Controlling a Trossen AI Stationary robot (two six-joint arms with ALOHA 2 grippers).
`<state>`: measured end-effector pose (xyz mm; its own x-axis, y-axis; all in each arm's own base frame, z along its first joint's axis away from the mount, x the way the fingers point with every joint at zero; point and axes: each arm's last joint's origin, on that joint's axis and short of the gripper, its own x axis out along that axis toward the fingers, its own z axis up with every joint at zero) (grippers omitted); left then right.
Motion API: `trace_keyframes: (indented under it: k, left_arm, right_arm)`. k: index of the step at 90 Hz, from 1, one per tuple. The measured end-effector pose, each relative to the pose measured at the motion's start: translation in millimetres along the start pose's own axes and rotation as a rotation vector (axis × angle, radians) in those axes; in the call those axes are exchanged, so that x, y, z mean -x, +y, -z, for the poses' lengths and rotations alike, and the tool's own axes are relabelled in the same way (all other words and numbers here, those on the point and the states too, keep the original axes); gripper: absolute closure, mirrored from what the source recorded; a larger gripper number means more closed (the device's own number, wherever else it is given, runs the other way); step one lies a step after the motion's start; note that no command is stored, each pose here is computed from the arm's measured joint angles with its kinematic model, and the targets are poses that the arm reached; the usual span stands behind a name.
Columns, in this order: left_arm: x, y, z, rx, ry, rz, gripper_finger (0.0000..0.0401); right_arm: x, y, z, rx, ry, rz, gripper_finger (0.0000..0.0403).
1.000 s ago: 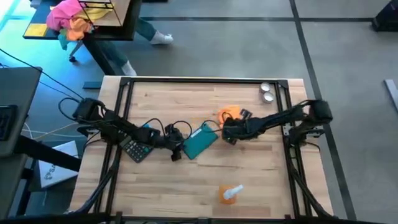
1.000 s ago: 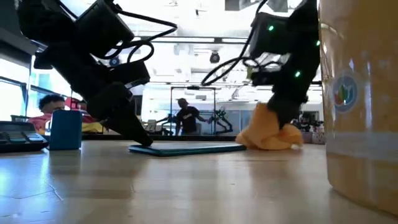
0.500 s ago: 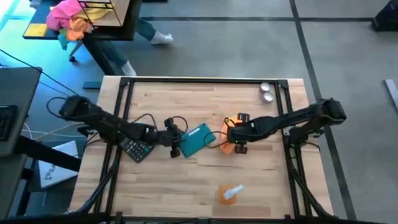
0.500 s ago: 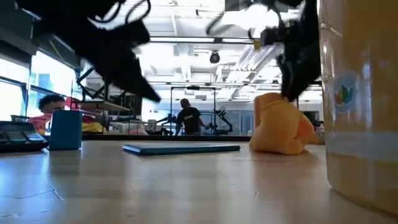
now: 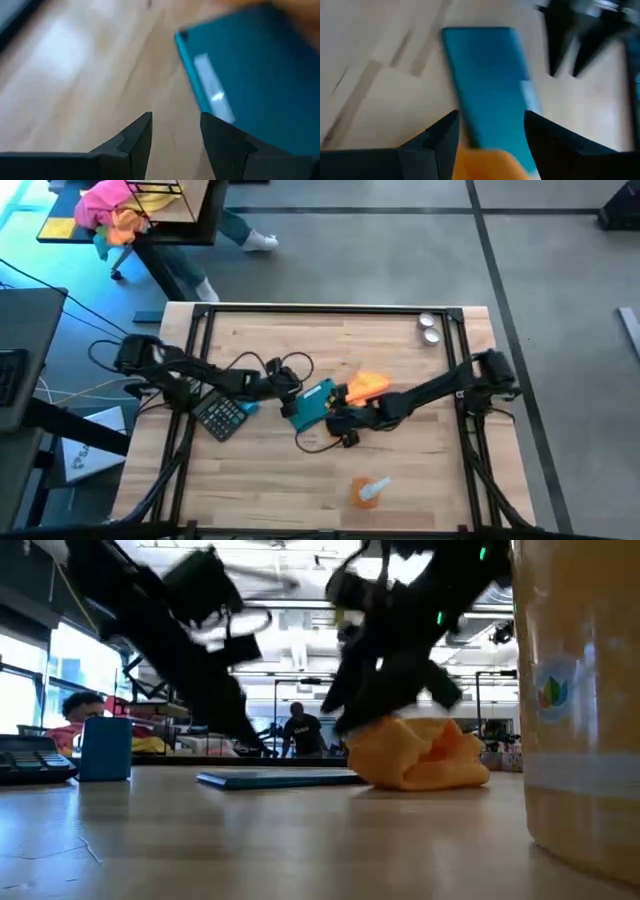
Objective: Apply microfiber cloth
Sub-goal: Wipe the back of the blue phone with the orange microfiber cloth
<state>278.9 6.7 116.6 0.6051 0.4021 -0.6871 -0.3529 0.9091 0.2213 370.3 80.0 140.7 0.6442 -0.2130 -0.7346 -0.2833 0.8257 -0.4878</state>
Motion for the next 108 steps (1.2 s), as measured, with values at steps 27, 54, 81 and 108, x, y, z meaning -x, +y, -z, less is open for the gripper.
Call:
trace_keyframes:
  k: [27, 54, 81, 108]
  left_arm:
    - [-32, -12, 12, 0.005, -0.005, 0.107, 0.0254]
    - [-33, -11, 14, -0.017, 0.013, 0.128, 0.0254]
    - [-32, -14, 12, -0.044, -0.009, 0.209, 0.0254]
    - [-22, -14, 5, -0.085, -0.035, 0.245, 0.0254]
  right_arm:
    - [-30, 12, 14, 0.233, 0.131, 0.128, 0.0213]
    - [-1, -15, -11, 0.271, 0.124, 0.180, 0.0212]
    - [16, -51, -29, 0.204, 0.137, 0.226, 0.0213]
    - [4, -78, -26, 0.040, -0.006, 0.151, 0.0213]
